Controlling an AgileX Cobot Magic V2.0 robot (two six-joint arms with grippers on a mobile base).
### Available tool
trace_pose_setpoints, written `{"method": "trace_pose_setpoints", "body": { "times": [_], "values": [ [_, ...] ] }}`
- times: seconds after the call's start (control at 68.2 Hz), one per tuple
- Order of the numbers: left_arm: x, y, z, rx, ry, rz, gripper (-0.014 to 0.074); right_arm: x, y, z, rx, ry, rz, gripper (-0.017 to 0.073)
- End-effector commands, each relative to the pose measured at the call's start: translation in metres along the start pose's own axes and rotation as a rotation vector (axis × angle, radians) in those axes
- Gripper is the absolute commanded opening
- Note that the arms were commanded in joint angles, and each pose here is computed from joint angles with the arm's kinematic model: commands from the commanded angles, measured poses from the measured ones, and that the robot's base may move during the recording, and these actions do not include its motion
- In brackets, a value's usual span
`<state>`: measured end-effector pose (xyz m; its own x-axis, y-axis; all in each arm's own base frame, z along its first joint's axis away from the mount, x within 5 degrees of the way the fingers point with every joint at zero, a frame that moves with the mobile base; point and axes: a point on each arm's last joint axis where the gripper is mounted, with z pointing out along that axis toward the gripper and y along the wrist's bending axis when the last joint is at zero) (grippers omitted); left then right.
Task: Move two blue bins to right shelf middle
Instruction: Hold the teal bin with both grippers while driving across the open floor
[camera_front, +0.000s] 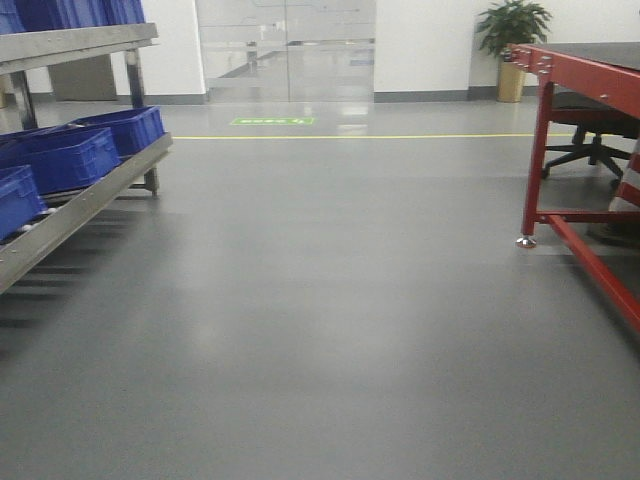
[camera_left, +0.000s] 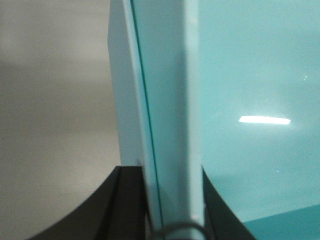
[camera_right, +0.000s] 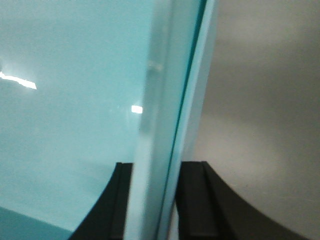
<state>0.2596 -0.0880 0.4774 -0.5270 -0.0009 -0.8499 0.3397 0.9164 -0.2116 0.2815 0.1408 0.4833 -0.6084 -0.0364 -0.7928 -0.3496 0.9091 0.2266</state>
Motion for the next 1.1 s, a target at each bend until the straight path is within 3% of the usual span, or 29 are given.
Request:
{"method": "trace_pose_setpoints", "body": {
  "times": [0.0,1.085],
  "values": [
    [-0.0163,-0.0059,-0.0155,0.046,-0.161,-0.042,-0.0111,-0.0078,-0.0007,-0.0099,0.001,-0.077,-0.007,-0.0154],
    [-0.0163,-0.0059,-0.0155,0.046,-0.161,-0.042,-0.0111,-0.0078,-0.0007,-0.0099,0.001,-0.077,-0.007,-0.0154]
  ]
}}
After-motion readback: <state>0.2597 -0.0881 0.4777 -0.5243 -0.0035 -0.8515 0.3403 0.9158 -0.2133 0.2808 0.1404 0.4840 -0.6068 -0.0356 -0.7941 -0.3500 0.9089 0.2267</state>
